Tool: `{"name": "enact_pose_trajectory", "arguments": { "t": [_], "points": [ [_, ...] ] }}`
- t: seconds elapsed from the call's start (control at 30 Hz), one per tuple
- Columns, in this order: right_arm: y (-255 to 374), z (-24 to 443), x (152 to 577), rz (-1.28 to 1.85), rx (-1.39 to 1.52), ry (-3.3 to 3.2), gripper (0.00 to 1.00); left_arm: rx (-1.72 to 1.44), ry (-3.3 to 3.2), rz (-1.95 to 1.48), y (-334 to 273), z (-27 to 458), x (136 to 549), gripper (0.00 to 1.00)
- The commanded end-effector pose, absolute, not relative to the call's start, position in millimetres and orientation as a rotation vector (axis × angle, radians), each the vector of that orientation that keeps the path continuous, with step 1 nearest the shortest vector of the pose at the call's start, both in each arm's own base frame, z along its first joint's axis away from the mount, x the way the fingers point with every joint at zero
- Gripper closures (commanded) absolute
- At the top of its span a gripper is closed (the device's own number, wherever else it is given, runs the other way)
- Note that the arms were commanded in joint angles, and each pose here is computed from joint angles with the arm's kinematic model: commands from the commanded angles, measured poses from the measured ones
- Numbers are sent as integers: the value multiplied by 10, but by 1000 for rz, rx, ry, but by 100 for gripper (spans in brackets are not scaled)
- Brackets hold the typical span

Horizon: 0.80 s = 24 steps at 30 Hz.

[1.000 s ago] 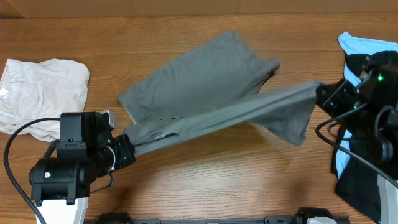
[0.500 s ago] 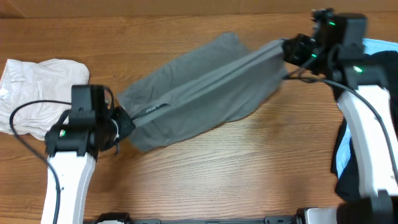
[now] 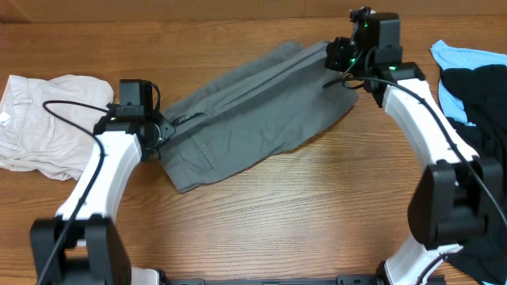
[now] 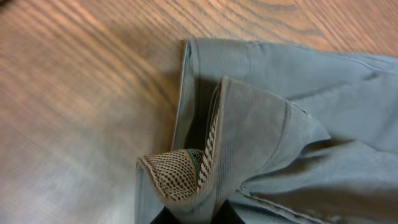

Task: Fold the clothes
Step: 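Lift the leg hems and fold them up toward the waistband, then lower the folded edge and smooth the shorts with both grippers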

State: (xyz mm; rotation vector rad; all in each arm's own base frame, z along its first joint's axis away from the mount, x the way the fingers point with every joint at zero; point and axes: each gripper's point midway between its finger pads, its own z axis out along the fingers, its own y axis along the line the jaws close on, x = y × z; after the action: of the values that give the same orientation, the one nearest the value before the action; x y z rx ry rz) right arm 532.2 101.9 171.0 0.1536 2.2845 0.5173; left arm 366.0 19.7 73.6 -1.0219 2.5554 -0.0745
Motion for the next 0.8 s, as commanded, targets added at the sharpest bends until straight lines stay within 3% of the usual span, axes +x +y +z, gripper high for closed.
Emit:
{"name": "enact_pose_trajectory", "arguments": {
  "t": [0.0, 0.2, 0.27, 0.33, 0.37, 0.43, 0.5, 0.57, 0.77],
  "points": [
    [740, 1762, 5534, 386, 219, 2223, 95, -1084, 2538, 111, 458, 481, 3636, 92],
    [751, 1622, 5645, 388, 217, 2211, 89, -1071, 2493, 85, 464, 369, 3838, 71],
    [763, 1613, 5685, 393, 212, 2197, 69, -1048, 2460, 68, 470, 408, 3937, 59],
    [795, 1654, 5727, 414, 196, 2171, 46, -980, 2433, 60, 479, 486, 4056, 41],
    [810, 1701, 5752, 426, 187, 2150, 15, -942, 2409, 53, 497, 582, 4146, 36],
    [807, 1774, 5771, 425, 180, 2128, 3, -919, 2383, 48, 533, 711, 4231, 29],
    [712, 1825, 5763, 407, 200, 2122, 0, -890, 2352, 36, 574, 893, 4330, 14],
    [569, 1836, 5718, 394, 235, 2139, 0, -839, 2326, 2, 581, 1114, 4446, 6],
    [99, 1436, 5329, 334, 390, 2361, 0, -732, 2299, -61, 531, 1719, 4552, 3]
  ]
}}
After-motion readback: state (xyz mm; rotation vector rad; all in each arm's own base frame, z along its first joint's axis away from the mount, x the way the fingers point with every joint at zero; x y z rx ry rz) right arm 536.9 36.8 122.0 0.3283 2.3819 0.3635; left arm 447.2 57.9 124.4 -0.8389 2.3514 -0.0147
